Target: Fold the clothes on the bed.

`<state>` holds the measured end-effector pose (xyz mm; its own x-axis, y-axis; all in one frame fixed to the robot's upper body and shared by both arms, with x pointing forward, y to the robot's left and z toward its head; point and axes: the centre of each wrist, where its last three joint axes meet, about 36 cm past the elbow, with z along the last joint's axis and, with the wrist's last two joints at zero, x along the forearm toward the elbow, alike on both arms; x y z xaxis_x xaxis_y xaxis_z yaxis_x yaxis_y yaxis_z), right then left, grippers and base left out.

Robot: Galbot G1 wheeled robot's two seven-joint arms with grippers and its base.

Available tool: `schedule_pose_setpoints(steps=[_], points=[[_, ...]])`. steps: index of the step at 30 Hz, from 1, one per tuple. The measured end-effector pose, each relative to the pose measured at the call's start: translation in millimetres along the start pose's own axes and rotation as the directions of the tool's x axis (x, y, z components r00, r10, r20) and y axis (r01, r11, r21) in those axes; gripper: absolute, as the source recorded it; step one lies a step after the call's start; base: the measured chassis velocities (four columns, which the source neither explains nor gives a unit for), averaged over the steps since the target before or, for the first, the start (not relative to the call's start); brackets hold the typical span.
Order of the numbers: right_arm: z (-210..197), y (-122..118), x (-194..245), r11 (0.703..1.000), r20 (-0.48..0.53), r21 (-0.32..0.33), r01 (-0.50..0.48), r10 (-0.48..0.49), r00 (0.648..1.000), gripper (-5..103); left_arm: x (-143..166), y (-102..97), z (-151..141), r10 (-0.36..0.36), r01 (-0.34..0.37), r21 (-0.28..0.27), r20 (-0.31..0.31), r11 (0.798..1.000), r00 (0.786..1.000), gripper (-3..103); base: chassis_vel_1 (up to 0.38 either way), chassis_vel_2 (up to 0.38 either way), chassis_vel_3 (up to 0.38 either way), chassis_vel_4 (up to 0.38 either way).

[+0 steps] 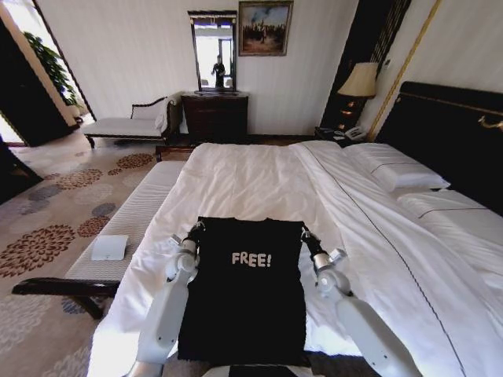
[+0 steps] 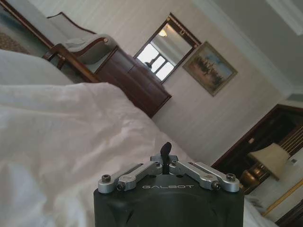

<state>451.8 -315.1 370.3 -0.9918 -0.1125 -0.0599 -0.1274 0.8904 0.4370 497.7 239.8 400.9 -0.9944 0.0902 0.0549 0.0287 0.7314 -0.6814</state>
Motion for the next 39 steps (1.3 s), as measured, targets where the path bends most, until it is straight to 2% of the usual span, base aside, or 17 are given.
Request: schedule_pose_setpoints(steps=[2, 5, 8, 12, 14, 17, 21, 25, 30, 31, 32, 34, 36, 38, 39], points=[[-6.9, 2.7, -1.6, 1.000, 0.010, 0.001, 0.016, -0.016, 1.000, 0, 0.4, -1.8, -4.7, 0.008, -0.008, 0.001, 0.008, 1.000, 1.000, 1, 0.000, 0.000, 0.000, 0.000], [-34.6, 13.9, -12.6, 0.996, 0.049, 0.006, 0.084, -0.085, 0.995, 0, -2.1, -14.8, -37.1, 0.054, -0.055, 0.003, 0.050, 0.999, 0.997, 1, 0.000, 0.000, 0.000, 0.000], [-44.7, 16.0, -21.5, 0.994, 0.058, 0.006, 0.113, -0.113, 0.992, 0, -7.0, -18.4, -49.3, 0.067, -0.067, -0.008, 0.060, 0.998, 0.996, 1, 0.000, 0.000, 0.000, 0.000], [-52.6, 0.6, -56.4, 0.990, 0.068, 0.018, 0.140, -0.141, 0.988, 0, -35.2, -23.7, -69.1, 0.083, -0.080, -0.043, 0.069, 0.996, 0.994, 1, 0.000, 0.000, 0.000, 0.000], [-53.4, -0.4, -60.5, 0.990, 0.070, 0.015, 0.140, -0.141, 0.988, 0, -38.5, -24.1, -70.2, 0.084, -0.081, -0.045, 0.068, 0.996, 0.994, 1, 0.000, 0.000, 0.000, 0.000], [-58.5, -2.9, -96.9, 0.990, 0.087, -0.005, 0.138, -0.137, 0.987, 0, -67.0, -23.1, -73.7, 0.072, -0.069, -0.050, 0.055, 0.996, 0.996, 1, 0.000, 0.000, 0.000, 0.000], [-52.5, -2.0, -115.0, 0.991, 0.081, 0.000, 0.132, -0.131, 0.988, 0, -83.7, -19.7, -70.4, 0.060, -0.058, -0.044, 0.040, 0.997, 0.997, 1, 0.000, 0.000, 0.000, 0.000], [-46.8, 3.0, -121.8, 0.991, 0.083, -0.001, 0.134, -0.134, 0.988, 0, -88.1, -18.8, -65.5, 0.070, -0.068, -0.040, 0.031, 0.997, 0.997, 1, 0.000, 0.000, 0.000, 0.000], [-38.5, 7.8, -109.2, 0.991, 0.087, -0.002, 0.131, -0.131, 0.988, 0, -70.1, -13.0, -55.2, 0.089, -0.088, -0.024, 0.021, 0.996, 0.996, 1, 0.000, 0.000, 0.000, 0.000], [-31.6, 9.0, -89.1, 0.994, 0.076, 0.004, 0.112, -0.112, 0.991, 0, -47.3, -3.5, -49.8, 0.087, -0.087, -0.018, 0.010, 0.996, 0.996, 1, 0.000, 0.000, 0.000, 0.000], [-31.6, 9.0, -89.1, 0.994, 0.076, 0.004, 0.112, -0.112, 0.991, 0, -47.3, -3.5, -49.8, 0.087, -0.087, -0.018, 0.010, 0.996, 0.996, 1, 0.000, 0.000, 0.000, 0.000], [-24.4, 17.2, -55.1, 0.994, 0.038, 0.007, 0.106, -0.106, 0.994, 0, -15.6, 6.1, -44.3, 0.076, -0.077, -0.026, -0.008, 0.997, 0.997, 1, 0.000, 0.000, 0.000, 0.000], [-22.2, 28.5, -27.2, 0.994, 0.004, -0.005, 0.106, -0.106, 0.994, 0, 21.0, 10.0, -42.3, 0.069, -0.069, -0.035, -0.022, 0.997, 0.997, 1, 0.000, 0.000, 0.000, 0.000], [-22.1, 32.0, -20.2, 0.994, -0.004, -0.010, 0.106, -0.106, 0.994, 0, 29.3, 10.0, -42.3, 0.066, -0.066, -0.036, -0.023, 0.997, 0.998, 1, 0.000, 0.000, 0.000, 0.000], [-21.9, 40.5, -2.7, 0.994, -0.022, -0.023, 0.105, -0.106, 0.994, 0, 53.3, 9.2, -41.8, 0.060, -0.061, -0.040, -0.030, 0.997, 0.998, 1, 0.000, 0.000, 0.000, 0.000]])
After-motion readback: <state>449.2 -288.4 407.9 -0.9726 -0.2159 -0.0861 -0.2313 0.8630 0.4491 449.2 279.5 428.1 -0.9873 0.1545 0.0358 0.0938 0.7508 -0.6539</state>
